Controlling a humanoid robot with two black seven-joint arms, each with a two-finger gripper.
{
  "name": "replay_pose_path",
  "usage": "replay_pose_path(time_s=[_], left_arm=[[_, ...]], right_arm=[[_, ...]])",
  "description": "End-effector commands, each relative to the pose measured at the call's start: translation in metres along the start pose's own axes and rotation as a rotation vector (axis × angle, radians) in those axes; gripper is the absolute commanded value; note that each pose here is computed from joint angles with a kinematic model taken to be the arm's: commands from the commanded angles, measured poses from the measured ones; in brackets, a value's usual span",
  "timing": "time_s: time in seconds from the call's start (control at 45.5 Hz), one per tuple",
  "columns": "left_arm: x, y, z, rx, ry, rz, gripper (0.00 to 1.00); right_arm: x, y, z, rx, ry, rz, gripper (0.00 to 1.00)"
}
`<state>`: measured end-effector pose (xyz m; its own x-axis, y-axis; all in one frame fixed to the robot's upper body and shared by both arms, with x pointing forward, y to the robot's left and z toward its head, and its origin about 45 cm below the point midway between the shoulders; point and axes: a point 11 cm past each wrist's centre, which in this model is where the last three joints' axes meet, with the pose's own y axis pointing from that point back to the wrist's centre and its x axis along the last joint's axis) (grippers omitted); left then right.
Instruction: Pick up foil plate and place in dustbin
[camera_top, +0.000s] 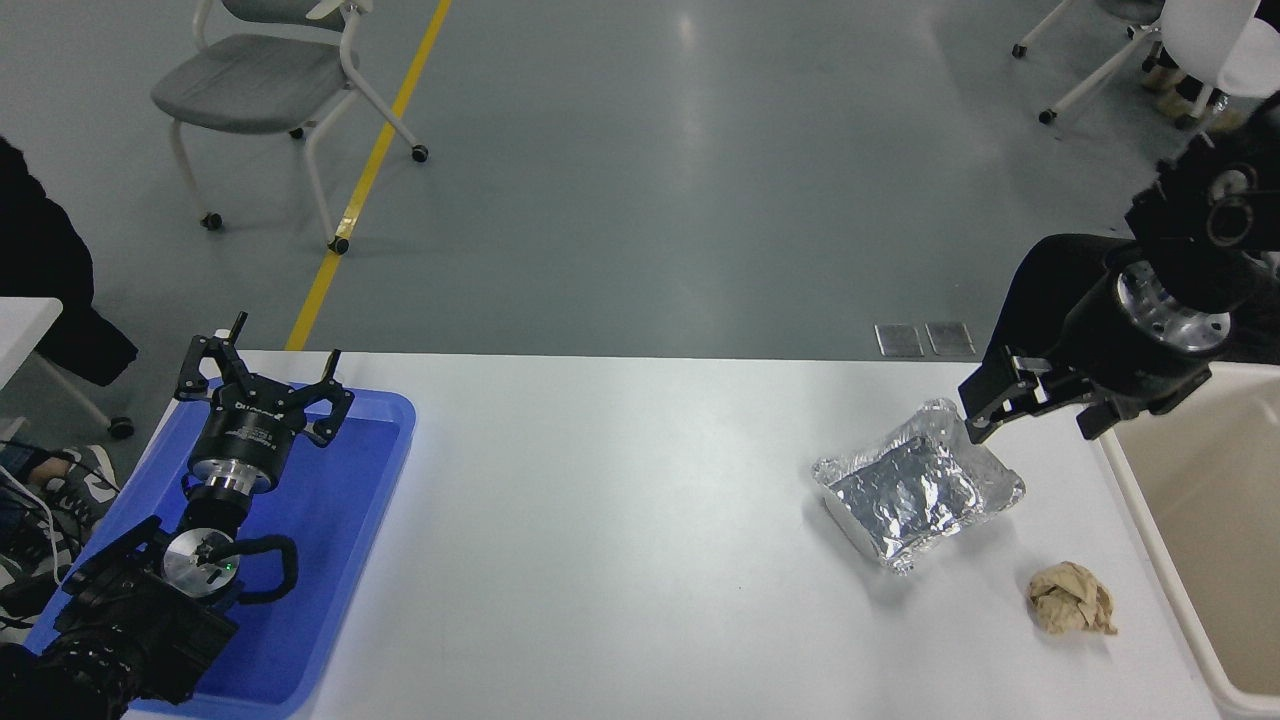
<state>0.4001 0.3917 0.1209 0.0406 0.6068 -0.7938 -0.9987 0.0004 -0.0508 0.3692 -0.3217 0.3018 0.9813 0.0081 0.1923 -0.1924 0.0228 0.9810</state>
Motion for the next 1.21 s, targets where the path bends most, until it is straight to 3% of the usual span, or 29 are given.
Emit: replay_pose_path(time_s=[0.0, 0.418, 1.187], left_arm=[[-0.001, -0.001, 0.0, 0.0, 0.002, -0.002, 1.0], [-0.001, -0.001, -0.001, 0.001, 0.002, -0.003, 1.0], [-0.001, -0.001, -0.001, 0.001, 0.002, -0.003, 1.0]], right_arm=[[0.014, -0.054, 0.028, -0.057, -0.076, 0.072, 1.0], [-0.014, -0.135, 0.075, -0.248, -0.258, 0.177, 1.0], [-0.042, -0.202, 0.021, -0.109, -0.35, 0.139, 1.0]])
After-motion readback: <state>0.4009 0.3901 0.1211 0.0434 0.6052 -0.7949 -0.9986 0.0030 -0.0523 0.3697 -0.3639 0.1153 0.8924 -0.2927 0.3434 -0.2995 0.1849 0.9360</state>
